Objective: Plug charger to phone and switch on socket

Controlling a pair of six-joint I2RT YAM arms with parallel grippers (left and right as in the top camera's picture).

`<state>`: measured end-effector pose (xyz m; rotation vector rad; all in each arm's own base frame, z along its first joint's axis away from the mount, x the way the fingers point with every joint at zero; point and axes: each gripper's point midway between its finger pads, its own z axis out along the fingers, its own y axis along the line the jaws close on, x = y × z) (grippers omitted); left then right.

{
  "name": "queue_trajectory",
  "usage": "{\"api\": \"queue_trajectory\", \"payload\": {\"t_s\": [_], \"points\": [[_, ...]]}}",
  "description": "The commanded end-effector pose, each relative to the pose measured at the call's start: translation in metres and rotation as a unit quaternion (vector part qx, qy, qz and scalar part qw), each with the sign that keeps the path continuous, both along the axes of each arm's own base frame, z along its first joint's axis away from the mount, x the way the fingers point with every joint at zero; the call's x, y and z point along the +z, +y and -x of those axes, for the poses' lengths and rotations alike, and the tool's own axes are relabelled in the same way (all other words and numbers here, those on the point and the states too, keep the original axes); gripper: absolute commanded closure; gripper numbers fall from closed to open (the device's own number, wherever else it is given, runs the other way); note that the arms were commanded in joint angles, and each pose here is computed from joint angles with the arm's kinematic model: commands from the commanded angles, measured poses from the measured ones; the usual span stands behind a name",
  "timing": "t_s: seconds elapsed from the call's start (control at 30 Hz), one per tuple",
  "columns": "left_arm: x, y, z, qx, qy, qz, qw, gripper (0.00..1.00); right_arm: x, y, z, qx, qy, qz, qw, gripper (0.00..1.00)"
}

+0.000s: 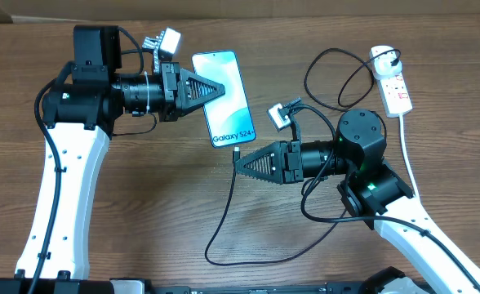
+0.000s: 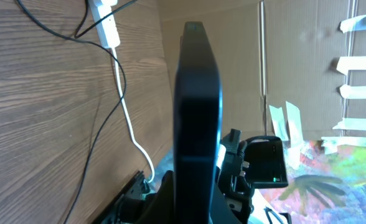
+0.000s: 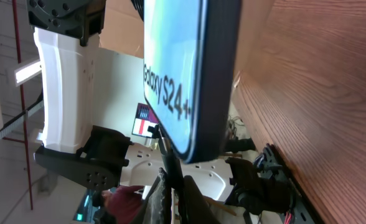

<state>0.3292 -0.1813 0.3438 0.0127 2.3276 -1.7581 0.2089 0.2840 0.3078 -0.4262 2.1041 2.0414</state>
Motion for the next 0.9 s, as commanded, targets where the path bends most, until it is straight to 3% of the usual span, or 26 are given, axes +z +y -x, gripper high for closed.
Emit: {"api": "queue_trajectory", "payload": {"t_s": [0.0, 0.27, 0.53, 0.67, 0.8, 0.87], "points": [[0.011, -0.005, 0.008, -0.026, -0.028, 0.016, 0.999, 0.96, 0.006, 0.0, 0.002, -0.001, -0.007, -0.004, 1.0, 0.96], [-0.025, 0.033, -0.036, 0.103, -0.038, -0.107, 0.988, 0.96, -0.008, 0.0, -0.011, -0.042, 0.021, 0.019, 0.999, 0.96], [-0.067, 0.095, -0.061, 0.246, 0.007, -0.251, 0.936, 0.96, -0.055, -0.006, -0.04, -0.132, 0.067, 0.095, 0.984, 0.96], [-0.086, 0.116, -0.054, 0.271, 0.033, -0.313, 0.909, 0.96, -0.11, -0.025, -0.069, -0.233, 0.12, 0.187, 0.947, 0.96], [-0.092, 0.119, -0.047, 0.256, 0.032, -0.338, 0.905, 0.96, -0.171, -0.059, -0.09, -0.34, 0.175, 0.291, 0.877, 0.96], [-0.093, 0.119, -0.046, 0.249, 0.027, -0.343, 0.905, 0.96, -0.189, -0.067, -0.095, -0.36, 0.182, 0.319, 0.858, 0.96]]}}
